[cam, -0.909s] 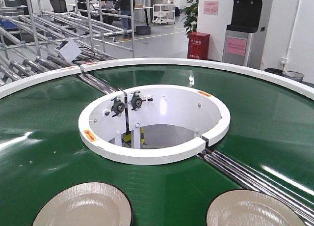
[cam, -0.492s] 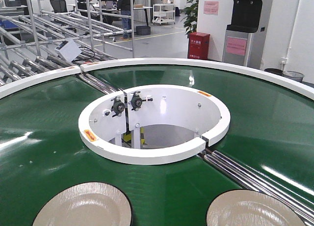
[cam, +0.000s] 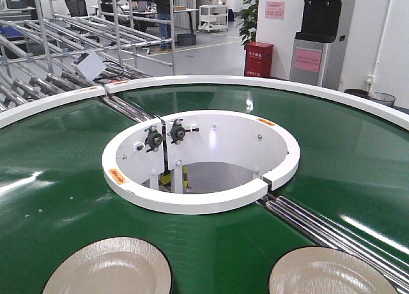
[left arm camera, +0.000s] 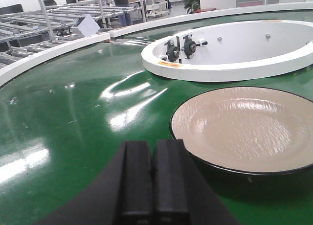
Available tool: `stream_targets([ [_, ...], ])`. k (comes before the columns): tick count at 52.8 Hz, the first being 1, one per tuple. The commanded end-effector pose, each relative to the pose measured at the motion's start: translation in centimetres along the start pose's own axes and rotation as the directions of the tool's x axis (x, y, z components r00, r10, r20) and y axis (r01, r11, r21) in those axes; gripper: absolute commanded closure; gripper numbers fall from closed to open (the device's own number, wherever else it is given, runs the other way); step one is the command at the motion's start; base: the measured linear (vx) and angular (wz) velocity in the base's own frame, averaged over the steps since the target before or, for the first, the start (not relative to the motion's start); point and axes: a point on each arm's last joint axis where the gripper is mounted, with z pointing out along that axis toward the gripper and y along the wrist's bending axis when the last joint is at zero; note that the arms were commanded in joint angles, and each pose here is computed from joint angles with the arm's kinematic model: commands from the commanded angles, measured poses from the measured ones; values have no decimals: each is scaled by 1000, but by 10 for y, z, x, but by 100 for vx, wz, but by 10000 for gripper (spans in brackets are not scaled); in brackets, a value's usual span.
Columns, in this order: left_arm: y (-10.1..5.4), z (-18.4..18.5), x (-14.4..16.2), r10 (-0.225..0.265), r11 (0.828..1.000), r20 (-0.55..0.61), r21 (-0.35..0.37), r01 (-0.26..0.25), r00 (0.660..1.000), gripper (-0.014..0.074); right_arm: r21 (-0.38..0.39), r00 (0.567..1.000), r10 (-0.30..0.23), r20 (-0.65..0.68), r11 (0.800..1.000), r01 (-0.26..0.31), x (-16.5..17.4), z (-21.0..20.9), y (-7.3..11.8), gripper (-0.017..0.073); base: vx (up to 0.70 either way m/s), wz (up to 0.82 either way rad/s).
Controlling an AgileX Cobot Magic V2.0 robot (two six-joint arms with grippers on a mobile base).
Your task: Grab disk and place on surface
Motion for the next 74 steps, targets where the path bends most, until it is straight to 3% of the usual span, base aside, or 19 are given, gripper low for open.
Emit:
stream_targets([
  [1,0,-1,-5,-19,1000,94,3,19,995,593,-5,997,-8,74,1000,9,-2,0,0,568,0,0],
  [13,0,-1,-5,-20,1000,95,3,20,995,593,-11,993,-8,114,1000,9,-5,0,1,568,0,0],
  [20,1,-2,-10,-18,1000,150,-2,18,989,593,-29,973,-8,229,999,15,-16,-2,3,568,0,0],
  [24,1,-4,-21,-38,999,241,-4,41,970,593,-50,933,-3,359,999,22,-28,-6,5,568,0,0],
  [27,3,-8,-36,-107,994,341,11,110,934,593,-63,893,3,450,998,29,-38,-10,6,568,0,0],
  [31,6,-18,-66,-149,988,447,31,151,882,593,-72,846,9,533,997,34,-63,-19,9,568,0,0],
  [36,8,-40,-119,-90,995,545,15,98,834,593,-67,816,10,578,997,36,-115,-36,13,568,0,0],
  [41,11,-47,-168,16,999,566,-41,8,824,593,-38,842,-26,539,998,55,-165,-39,17,568,0,0],
  [45,13,-40,-202,67,997,556,-68,-36,828,593,-17,870,-57,490,997,75,-199,-30,20,568,0,0],
  [53,15,9,-243,64,998,458,-55,-44,887,593,-8,925,-67,373,997,75,-238,14,23,568,0,0],
  [63,13,77,-231,9,1000,265,-17,-5,964,593,-10,975,-47,219,999,51,-234,76,23,568,0,0],
  [74,12,118,-210,7,1000,131,-8,-6,991,579,-10,996,-54,77,998,54,-212,120,22,556,0,0],
])
